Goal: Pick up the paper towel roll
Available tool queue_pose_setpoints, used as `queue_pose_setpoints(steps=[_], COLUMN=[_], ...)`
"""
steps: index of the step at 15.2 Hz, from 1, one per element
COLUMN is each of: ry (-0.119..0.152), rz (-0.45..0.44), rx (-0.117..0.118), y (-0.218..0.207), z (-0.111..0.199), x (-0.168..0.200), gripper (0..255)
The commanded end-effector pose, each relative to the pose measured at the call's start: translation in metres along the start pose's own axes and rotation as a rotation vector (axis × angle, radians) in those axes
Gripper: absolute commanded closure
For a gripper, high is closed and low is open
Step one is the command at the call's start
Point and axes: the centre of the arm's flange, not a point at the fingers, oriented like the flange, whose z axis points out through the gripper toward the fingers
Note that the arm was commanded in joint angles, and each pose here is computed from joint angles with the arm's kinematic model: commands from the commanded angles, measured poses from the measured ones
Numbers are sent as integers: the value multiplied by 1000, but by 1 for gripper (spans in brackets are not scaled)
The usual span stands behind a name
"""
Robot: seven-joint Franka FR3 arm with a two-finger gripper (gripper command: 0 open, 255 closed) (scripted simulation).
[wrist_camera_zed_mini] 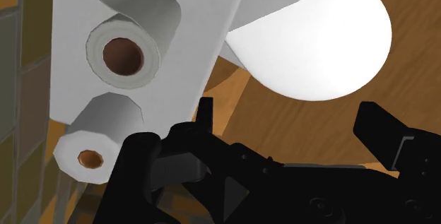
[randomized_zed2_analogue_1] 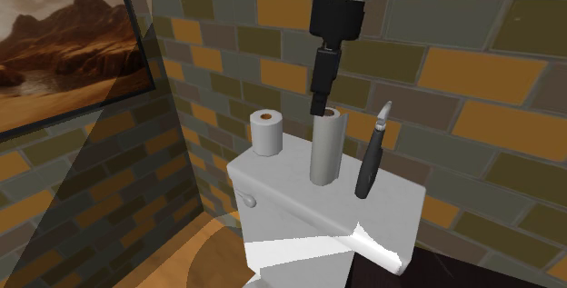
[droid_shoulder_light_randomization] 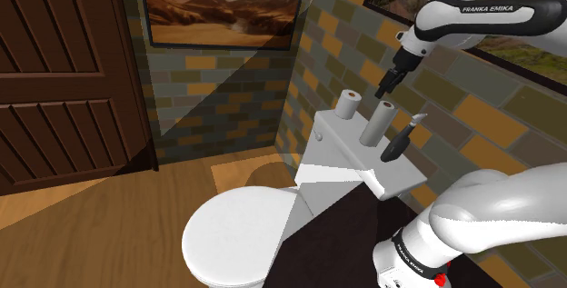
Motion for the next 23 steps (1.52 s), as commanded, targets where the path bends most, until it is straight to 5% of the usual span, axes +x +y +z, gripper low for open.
queue_pose_setpoints(steps=[1, 9, 18, 19, 23], ry=[2, 8, 8, 8, 8], rz=[3, 17, 17, 17, 17], rx=[-1, 2, 2, 2, 2], y=[26, 118, 120, 119, 120], z=[12, 52, 92, 91, 91], x=[1, 7, 3, 3, 3], gripper=[0, 0, 0, 255, 255])
